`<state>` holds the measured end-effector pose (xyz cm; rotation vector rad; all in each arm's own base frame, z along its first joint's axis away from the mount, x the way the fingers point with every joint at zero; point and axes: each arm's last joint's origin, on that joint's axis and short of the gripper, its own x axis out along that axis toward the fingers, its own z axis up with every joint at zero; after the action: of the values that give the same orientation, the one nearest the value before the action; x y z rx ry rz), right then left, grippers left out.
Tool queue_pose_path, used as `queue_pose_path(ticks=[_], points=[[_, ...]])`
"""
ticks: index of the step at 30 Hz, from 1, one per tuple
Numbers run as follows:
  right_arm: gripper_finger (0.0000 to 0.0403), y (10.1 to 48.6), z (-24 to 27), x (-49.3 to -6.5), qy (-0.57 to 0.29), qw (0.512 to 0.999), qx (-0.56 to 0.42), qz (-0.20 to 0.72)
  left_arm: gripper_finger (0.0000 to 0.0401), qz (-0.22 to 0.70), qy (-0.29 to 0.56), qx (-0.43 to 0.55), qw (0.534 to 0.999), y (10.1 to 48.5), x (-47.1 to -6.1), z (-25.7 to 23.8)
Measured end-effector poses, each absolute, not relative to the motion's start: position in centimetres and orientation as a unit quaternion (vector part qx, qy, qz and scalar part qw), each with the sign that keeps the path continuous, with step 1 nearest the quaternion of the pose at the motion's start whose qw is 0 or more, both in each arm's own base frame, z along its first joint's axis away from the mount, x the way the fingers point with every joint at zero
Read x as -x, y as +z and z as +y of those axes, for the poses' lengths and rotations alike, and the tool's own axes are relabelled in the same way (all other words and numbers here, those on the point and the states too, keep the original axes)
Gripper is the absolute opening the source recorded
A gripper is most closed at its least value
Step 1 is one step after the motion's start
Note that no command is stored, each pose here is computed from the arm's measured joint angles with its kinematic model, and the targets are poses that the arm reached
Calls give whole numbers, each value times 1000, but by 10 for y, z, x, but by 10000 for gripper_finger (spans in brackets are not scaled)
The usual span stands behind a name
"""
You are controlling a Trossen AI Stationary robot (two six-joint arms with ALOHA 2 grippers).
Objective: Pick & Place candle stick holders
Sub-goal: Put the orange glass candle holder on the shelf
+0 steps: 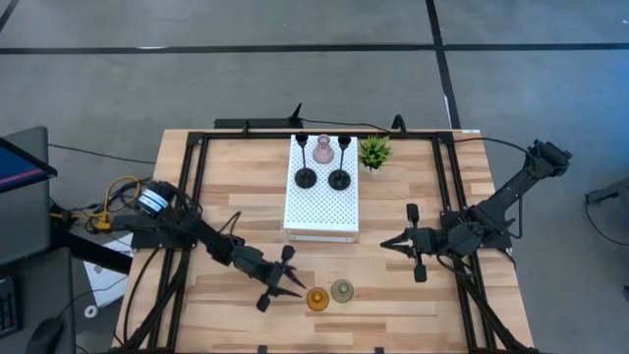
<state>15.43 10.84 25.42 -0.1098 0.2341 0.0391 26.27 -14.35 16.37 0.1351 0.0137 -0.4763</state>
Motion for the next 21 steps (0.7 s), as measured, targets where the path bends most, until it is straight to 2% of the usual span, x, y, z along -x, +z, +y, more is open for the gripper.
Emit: queue_pose_path(ticks=[9,17,21], points=[[0,254,111,-152,30,991,55,117,188,7,-235,-65,970,162,-276,-151],[0,254,119,-146,57,990,58,114,257,17,-209,8,978,165,-286,-137],[0,255,123,-143,70,989,59,113,282,20,-228,13,973,165,-287,-135]])
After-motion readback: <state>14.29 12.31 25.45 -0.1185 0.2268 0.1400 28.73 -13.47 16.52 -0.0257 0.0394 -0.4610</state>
